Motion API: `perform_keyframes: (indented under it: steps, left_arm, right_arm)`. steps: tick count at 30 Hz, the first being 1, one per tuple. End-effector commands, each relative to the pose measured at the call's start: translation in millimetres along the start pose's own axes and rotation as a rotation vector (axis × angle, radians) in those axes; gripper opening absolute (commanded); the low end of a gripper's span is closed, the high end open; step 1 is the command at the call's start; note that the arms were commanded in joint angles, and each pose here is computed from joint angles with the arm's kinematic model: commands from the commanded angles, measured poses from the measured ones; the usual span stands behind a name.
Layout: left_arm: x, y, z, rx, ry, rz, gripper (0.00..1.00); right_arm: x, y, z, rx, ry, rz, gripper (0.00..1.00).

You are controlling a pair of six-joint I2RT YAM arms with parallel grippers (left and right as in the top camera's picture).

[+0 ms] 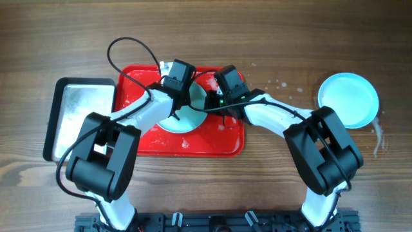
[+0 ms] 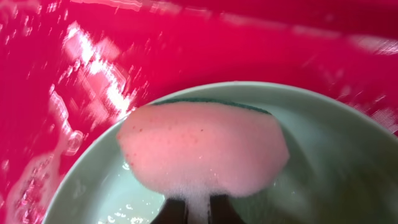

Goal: Clean dirty plates on tray and stack at the side
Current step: 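Scrub the plate with the left sponge while the right gripper holds it, then keep scrubbing the plate surface with the left sponge in circles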

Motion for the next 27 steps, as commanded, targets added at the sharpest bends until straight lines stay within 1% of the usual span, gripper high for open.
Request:
perform_keyframes:
  steps: [1,3,6,7,11,12,15,19,21,23,27]
  left_arm:
    - [14.2,-23.0,-72.8,0.305,-0.018,0.017,0.04]
    - [3.7,-17.0,-88.0,0.408,-0.015,-0.086,0.04]
    - [-9.3,-8.4,-100.8,0.504,-0.016,-0.212,0.04]
    - [-20.4,-3.2,-104.1,0.533,-0.056,-0.324,0.04]
    - [-44.1,12.1,-106.3,0.567,-0.135,-0.577,0.04]
    - [-47.9,14.8,-105.8,0.565,-0.149,-0.621,0.04]
    - [-52.3,18.4,-105.0,0.558,-0.181,-0.676,0.04]
    - [-51.9,16.9,-101.2,0.539,-0.186,-0.678,0.04]
    - [-33.9,3.2,-91.5,0.516,-0.083,-0.534,0.04]
    - [-8.6,-10.0,-84.1,0.494,0.047,-0.342,0.04]
    - [27.0,-23.9,-71.7,0.434,0.206,-0.144,0.04]
  right_arm:
    - [-22.5,-11.6,-7.5,0.028,-0.018,-0.072,0.04]
    - [-22.5,-11.6,-7.4,0.027,-0.018,-0.072,0.04]
    - [-22.4,-11.6,-7.4,0.028,-0.018,-0.072,0.04]
    - [-22.5,-11.6,-7.5,0.028,-0.018,-0.072,0.04]
    - [-21.9,-11.6,-7.5,0.029,-0.018,-0.068,0.04]
    - [-21.9,-11.6,-7.5,0.029,-0.018,-0.068,0.04]
    - [-21.9,-11.6,-7.5,0.029,-0.014,-0.068,0.04]
    - [-22.1,-11.6,-7.7,0.030,-0.015,-0.069,0.04]
    - [-22.2,-11.6,-7.8,0.031,-0.011,-0.069,0.04]
    - [-22.2,-11.6,-7.8,0.030,-0.011,-0.070,0.04]
    - [-22.2,-11.6,-7.8,0.030,-0.011,-0.070,0.04]
Point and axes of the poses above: each gripper's point midway between its finger pads, its own y axis back along the fingers, its own x axis along the line the jaws close on, z = x × y, the point moved 5 cm from there along y, back along the fingers, and after that the axes turned 7 degrees about -y, right-handed, at the moved point
